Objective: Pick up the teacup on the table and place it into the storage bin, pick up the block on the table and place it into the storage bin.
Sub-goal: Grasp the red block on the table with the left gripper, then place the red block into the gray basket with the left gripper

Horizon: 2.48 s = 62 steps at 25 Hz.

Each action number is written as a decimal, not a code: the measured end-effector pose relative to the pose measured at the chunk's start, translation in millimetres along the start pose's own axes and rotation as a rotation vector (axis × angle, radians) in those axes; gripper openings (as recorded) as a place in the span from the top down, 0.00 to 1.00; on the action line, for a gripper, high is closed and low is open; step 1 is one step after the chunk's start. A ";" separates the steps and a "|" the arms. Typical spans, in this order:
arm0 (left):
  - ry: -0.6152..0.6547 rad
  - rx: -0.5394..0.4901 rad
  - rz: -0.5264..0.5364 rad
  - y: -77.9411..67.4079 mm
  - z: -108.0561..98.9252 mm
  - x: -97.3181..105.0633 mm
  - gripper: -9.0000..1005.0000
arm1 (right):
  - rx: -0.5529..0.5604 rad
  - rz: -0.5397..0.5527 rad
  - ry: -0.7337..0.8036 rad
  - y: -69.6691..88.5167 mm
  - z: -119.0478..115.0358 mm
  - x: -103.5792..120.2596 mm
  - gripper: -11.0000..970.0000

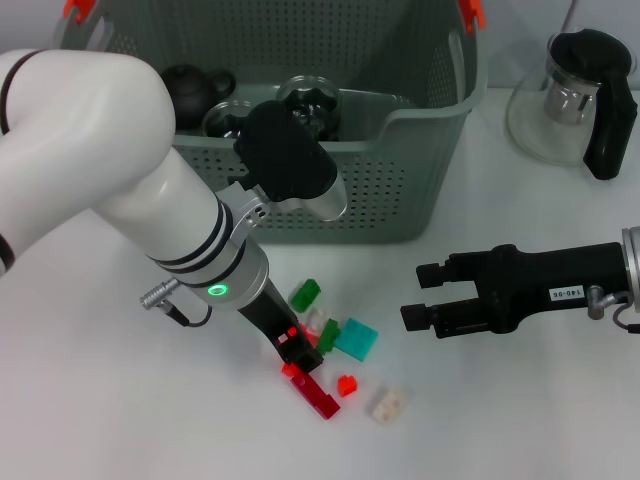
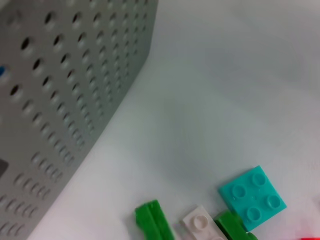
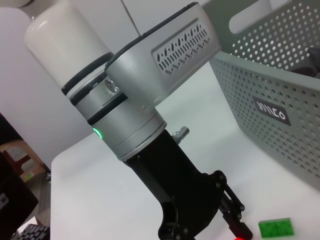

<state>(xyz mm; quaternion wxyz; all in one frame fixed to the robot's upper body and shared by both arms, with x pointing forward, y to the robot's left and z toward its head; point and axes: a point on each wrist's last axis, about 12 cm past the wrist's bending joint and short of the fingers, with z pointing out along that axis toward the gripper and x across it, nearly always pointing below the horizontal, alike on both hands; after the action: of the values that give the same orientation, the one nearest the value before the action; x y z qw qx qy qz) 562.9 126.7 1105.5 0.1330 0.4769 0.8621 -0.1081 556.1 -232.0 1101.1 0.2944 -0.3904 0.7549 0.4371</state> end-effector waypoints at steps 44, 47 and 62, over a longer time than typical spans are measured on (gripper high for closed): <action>0.002 -0.011 0.037 -1.5 -9.8 -7.7 0.53 | 0.002 -0.007 -0.002 -0.3 -1.1 0.7 0.15; -0.008 -0.013 0.022 4.7 -23.9 -8.1 0.53 | 0.002 -0.007 -0.001 -0.3 -1.6 0.8 0.15; -0.120 0.007 -0.017 22.7 -123.0 10.2 0.53 | 0.002 -0.008 -0.002 -0.3 -2.9 0.5 0.15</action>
<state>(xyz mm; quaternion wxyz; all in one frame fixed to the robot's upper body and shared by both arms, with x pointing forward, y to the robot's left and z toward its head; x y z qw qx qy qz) 561.5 185.2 1216.5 0.1817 0.4629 0.8561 -0.1407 555.8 -234.8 1101.9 0.2973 -0.3929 0.7533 0.4356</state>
